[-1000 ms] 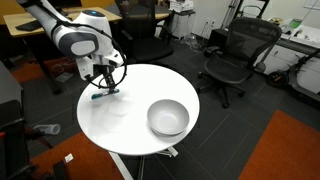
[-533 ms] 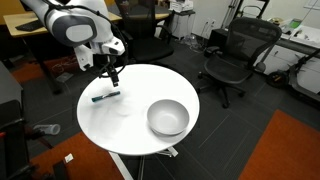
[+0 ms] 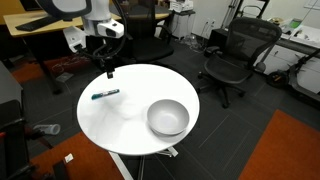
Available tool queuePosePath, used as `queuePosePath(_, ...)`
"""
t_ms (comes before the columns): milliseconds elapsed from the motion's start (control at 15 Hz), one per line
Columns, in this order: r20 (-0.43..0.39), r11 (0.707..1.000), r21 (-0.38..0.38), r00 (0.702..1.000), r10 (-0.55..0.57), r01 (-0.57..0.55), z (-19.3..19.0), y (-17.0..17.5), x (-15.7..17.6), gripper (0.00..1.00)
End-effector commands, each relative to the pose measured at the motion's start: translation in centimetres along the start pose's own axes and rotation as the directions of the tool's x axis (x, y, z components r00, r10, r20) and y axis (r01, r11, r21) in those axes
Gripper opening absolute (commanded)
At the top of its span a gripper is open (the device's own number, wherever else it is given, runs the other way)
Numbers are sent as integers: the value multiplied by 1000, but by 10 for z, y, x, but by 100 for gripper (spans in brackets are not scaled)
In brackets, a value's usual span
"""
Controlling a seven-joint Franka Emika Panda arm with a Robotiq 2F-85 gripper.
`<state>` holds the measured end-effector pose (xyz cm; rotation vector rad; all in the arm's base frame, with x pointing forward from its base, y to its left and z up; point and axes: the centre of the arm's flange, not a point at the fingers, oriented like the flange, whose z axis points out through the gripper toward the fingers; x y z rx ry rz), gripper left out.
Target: Remove the marker from the bowl and put it on the table
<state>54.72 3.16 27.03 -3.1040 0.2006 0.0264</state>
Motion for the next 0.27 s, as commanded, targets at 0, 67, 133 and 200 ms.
queuePosePath(0, 32, 999, 23, 998, -45, 45, -15, 13, -6, 100)
queuePosePath(67, 11, 1000, 5, 1000, -22, 22, -5, 6, -1, 100)
queuePosePath(133, 14, 1000, 7, 999, -29, 29, -6, 8, -1, 100)
queuePosePath(200, 14, 999, 7, 999, -35, 35, -6, 10, -1, 100)
